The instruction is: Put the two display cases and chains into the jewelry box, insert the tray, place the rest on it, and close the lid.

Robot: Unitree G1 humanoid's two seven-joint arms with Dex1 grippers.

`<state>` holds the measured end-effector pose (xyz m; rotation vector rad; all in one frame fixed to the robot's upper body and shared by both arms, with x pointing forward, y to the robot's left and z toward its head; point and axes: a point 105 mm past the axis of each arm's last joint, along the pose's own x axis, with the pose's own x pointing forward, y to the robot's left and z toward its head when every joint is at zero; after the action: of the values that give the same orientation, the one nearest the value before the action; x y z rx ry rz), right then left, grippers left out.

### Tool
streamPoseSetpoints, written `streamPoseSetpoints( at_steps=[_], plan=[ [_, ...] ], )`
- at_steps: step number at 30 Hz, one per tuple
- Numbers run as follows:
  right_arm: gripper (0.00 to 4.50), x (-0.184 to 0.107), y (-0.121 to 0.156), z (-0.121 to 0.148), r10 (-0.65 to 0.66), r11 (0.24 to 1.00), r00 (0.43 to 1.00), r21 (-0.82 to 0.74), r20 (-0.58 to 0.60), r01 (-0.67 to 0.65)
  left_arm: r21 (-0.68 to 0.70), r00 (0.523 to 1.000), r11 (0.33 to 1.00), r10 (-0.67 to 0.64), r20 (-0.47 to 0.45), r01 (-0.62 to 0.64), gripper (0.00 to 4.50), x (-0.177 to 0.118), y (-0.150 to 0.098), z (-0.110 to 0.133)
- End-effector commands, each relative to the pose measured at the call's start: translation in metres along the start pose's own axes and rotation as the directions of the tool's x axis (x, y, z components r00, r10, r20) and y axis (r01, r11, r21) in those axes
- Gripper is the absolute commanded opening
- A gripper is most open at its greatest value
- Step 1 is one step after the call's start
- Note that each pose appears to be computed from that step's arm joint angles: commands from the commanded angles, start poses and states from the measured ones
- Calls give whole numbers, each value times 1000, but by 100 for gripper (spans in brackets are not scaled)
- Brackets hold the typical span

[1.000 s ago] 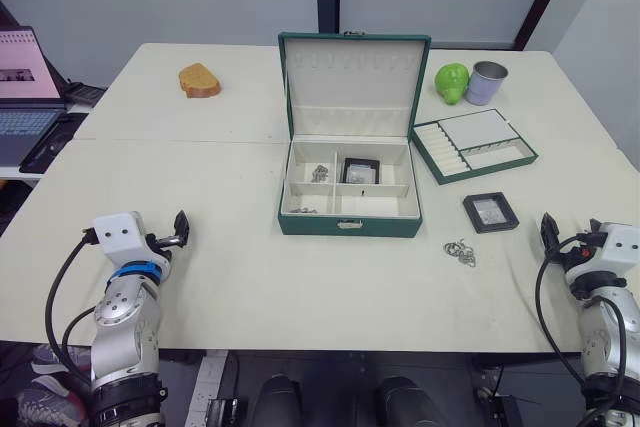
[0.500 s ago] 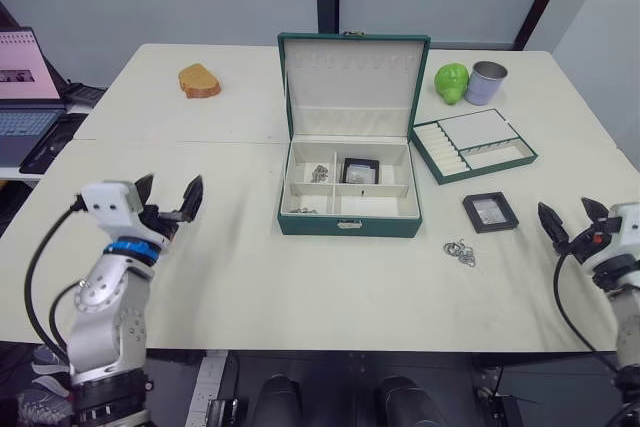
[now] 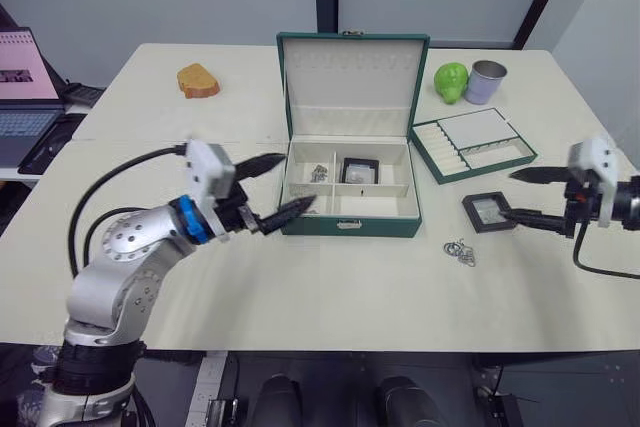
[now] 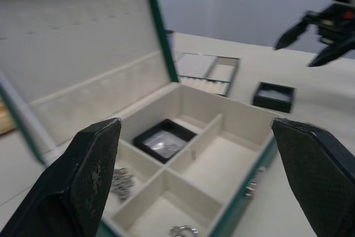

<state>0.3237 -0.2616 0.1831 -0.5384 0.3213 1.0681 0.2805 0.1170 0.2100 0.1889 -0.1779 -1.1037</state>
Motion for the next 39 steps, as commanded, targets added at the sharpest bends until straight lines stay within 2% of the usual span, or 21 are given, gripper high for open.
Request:
streamPoseSetpoints(
  at_steps=[1, 6, 11, 21, 24, 26, 30, 39],
  plan=[
    [450, 1, -3, 2, 92, 988, 989, -111, -114, -104, 35, 984, 984, -176, -5, 176, 448, 11, -27, 3],
    [450, 14, -8, -9, 163, 959, 953, -187, -254, -214, 33, 958, 958, -285, -24, 286, 448, 19, -45, -9],
    [450, 19, -8, -23, 188, 936, 920, -220, -343, -274, 76, 948, 946, -314, -43, 316, 448, 21, -50, -14],
    [450, 26, -9, -35, 179, 932, 915, -236, -362, -276, 92, 956, 952, -292, -26, 293, 448, 25, -52, -14],
    [391, 28, -11, -34, 170, 933, 923, -245, -344, -263, 92, 958, 954, -285, -19, 285, 450, 27, -51, -13],
    [319, 29, -11, -33, 167, 933, 926, -249, -338, -259, 92, 959, 955, -283, -18, 283, 450, 27, -51, -12],
    [209, 30, -12, -31, 155, 934, 933, -260, -326, -246, 89, 960, 956, -281, -19, 281, 450, 28, -51, -12],
    [17, 31, -13, -32, 143, 935, 937, -266, -318, -233, 84, 961, 958, -276, -16, 276, 450, 30, -51, -12]
  ],
)
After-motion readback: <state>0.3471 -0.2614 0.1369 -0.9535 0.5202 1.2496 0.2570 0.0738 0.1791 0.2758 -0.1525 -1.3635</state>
